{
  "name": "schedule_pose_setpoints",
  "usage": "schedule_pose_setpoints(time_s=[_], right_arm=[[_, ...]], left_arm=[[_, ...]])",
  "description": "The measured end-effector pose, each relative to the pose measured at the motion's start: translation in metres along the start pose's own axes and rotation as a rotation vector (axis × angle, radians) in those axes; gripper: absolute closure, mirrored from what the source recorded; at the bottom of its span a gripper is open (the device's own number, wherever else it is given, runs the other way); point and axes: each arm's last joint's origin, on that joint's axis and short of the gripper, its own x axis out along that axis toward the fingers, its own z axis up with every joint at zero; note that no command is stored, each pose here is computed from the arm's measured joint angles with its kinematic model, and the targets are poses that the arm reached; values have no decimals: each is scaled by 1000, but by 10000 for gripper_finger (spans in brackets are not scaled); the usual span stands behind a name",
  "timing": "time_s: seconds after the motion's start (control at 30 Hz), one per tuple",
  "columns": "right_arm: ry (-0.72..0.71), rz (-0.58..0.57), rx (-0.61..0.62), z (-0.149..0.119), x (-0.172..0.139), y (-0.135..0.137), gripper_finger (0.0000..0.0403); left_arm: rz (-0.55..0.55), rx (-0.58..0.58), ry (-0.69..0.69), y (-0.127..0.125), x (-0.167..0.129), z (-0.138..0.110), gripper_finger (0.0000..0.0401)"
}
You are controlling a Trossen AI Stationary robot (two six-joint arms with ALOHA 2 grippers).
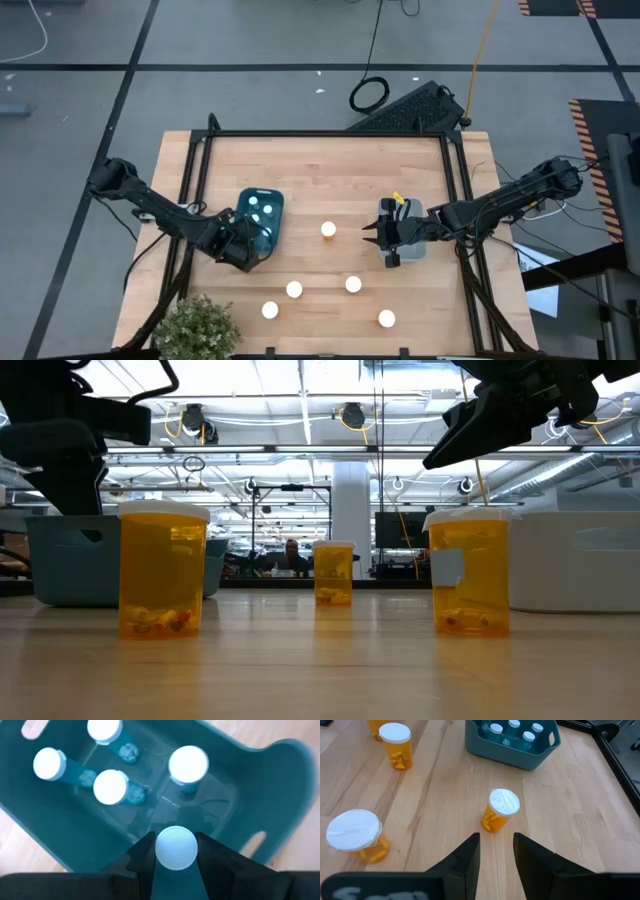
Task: Pick and place medicine bottles into bin by pill shape (circle, oval)
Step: Put the blue pill bottle into the blue bin
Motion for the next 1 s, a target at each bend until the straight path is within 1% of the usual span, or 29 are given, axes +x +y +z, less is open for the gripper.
schedule_pose_setpoints(time_s=[0.3, 0.53, 0.63, 0.83, 1.0], right_arm=[[0, 0, 0, 0, 0, 0, 293], [0, 0, 0, 0, 0, 0, 293], [0, 0, 0, 0, 0, 0, 293], [0, 0, 0, 0, 0, 0, 293], [0, 0, 0, 0, 0, 0, 293]], left_arm=[[26, -42, 15, 7, 6, 4, 267], [5, -44, 54, 9, 8, 7, 265], [4, -43, 55, 9, 8, 7, 249], [4, -36, 55, 9, 8, 7, 199], [-1, -11, 62, 11, 6, 7, 182]])
